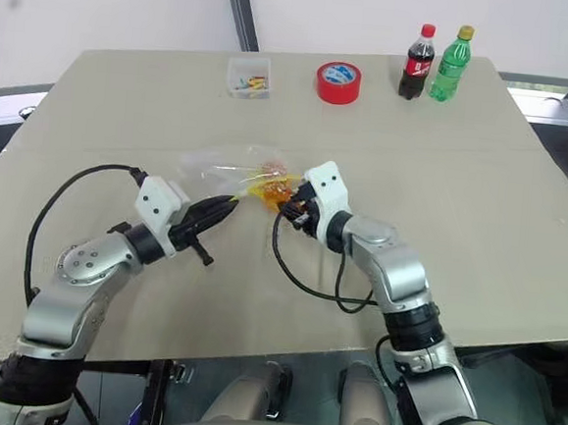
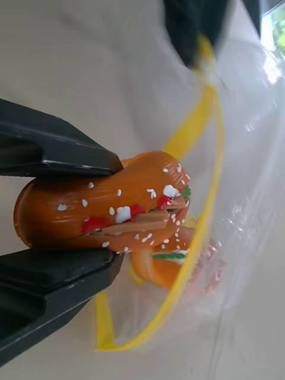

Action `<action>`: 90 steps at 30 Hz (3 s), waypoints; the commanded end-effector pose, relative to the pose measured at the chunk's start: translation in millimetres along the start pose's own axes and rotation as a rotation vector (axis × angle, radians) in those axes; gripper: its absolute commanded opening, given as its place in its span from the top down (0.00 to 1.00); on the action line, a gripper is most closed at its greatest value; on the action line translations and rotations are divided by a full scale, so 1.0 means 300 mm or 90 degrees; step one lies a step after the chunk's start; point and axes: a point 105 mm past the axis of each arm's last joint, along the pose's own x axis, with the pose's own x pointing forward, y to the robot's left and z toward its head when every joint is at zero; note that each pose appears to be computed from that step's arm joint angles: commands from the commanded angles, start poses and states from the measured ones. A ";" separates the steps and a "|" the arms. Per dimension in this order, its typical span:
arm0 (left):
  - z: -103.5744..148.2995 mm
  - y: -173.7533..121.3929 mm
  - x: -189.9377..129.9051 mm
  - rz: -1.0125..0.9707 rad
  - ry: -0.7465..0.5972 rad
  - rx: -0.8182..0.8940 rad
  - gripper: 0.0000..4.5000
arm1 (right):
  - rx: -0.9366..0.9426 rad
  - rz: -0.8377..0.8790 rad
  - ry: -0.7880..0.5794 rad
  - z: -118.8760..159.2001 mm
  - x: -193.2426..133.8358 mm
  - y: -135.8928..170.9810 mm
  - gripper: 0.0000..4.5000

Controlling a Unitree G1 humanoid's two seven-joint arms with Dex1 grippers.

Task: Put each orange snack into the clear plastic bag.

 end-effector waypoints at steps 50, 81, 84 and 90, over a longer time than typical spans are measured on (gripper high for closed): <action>0.112 0.191 -0.059 0.093 -0.123 -0.238 1.00 | -0.601 -0.030 -0.021 -0.007 0.118 -0.106 0.43; 0.134 0.139 0.170 -0.017 -0.126 0.068 1.00 | -0.729 -0.201 0.091 0.203 -0.334 -0.386 0.99; 0.058 0.063 0.143 -0.033 -0.090 0.123 1.00 | -0.690 -0.169 0.121 0.106 -0.364 -0.341 0.87; 0.044 0.029 0.102 -0.027 -0.081 0.191 1.00 | -0.658 -0.092 0.094 0.076 -0.428 -0.207 0.52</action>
